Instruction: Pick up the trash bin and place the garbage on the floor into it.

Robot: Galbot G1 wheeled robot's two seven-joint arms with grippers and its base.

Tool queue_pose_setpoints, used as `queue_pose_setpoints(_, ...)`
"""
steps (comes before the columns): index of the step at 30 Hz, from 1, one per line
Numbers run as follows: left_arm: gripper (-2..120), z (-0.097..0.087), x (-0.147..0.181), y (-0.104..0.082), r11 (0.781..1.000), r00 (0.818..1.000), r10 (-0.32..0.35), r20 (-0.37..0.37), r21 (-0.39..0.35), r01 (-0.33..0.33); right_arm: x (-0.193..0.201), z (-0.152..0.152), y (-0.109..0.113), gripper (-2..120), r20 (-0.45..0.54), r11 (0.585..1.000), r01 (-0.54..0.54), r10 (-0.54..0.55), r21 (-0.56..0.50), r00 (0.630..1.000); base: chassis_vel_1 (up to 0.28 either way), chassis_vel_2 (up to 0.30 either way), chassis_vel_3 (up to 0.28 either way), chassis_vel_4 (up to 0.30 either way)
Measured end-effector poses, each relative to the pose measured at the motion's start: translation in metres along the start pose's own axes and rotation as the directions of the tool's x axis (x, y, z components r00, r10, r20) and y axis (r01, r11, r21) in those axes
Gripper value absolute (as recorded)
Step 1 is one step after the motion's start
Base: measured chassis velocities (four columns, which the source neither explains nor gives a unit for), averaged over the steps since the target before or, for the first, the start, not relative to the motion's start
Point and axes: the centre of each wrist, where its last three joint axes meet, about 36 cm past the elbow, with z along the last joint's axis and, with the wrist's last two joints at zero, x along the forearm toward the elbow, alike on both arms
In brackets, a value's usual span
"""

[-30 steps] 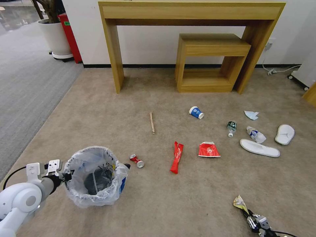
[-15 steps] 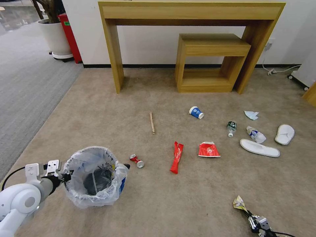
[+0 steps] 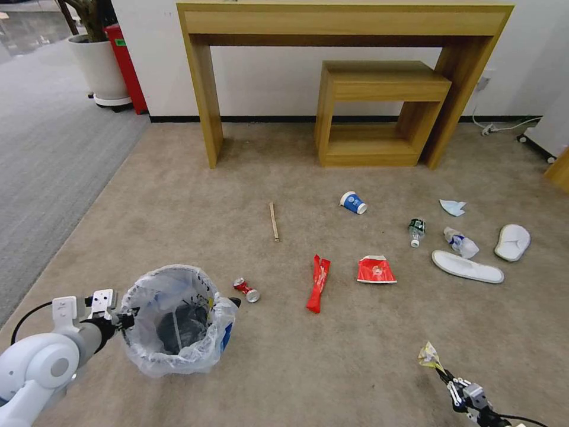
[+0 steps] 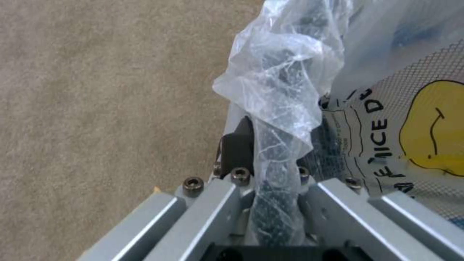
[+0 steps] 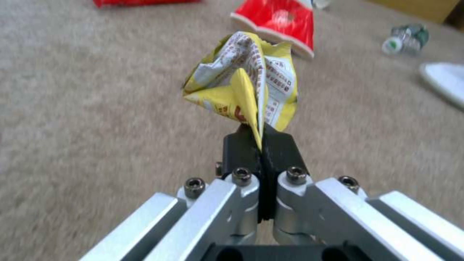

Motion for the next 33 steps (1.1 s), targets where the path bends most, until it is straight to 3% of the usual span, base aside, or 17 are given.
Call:
queue_pose_setpoints(17, 0, 0.002, -0.006, -0.015, 0.998, 0.999, 0.041, -0.027, -0.038, -0.042, -0.036, -0.070, -0.031, 0, 0.211, 0.995, 0.000, -0.021, 0.099, 0.977, 0.000, 0.000, 0.000, 0.000)
queue_pose_setpoints(25, 0, 0.005, -0.008, -0.021, 0.997, 0.998, 0.057, -0.028, -0.043, -0.059, -0.060, -0.111, -0.037, 0, 0.323, 0.991, 0.001, -0.046, 0.137, 0.945, 0.000, 0.000, 0.000, 0.000)
queue_pose_setpoints(33, 0, 0.009, -0.007, -0.029, 0.996, 0.997, 0.074, -0.023, -0.050, -0.075, -0.094, -0.171, -0.030, 0, 0.447, 0.985, 0.037, -0.109, 0.167, 0.888, 0.000, 0.000, 0.000, 0.000)
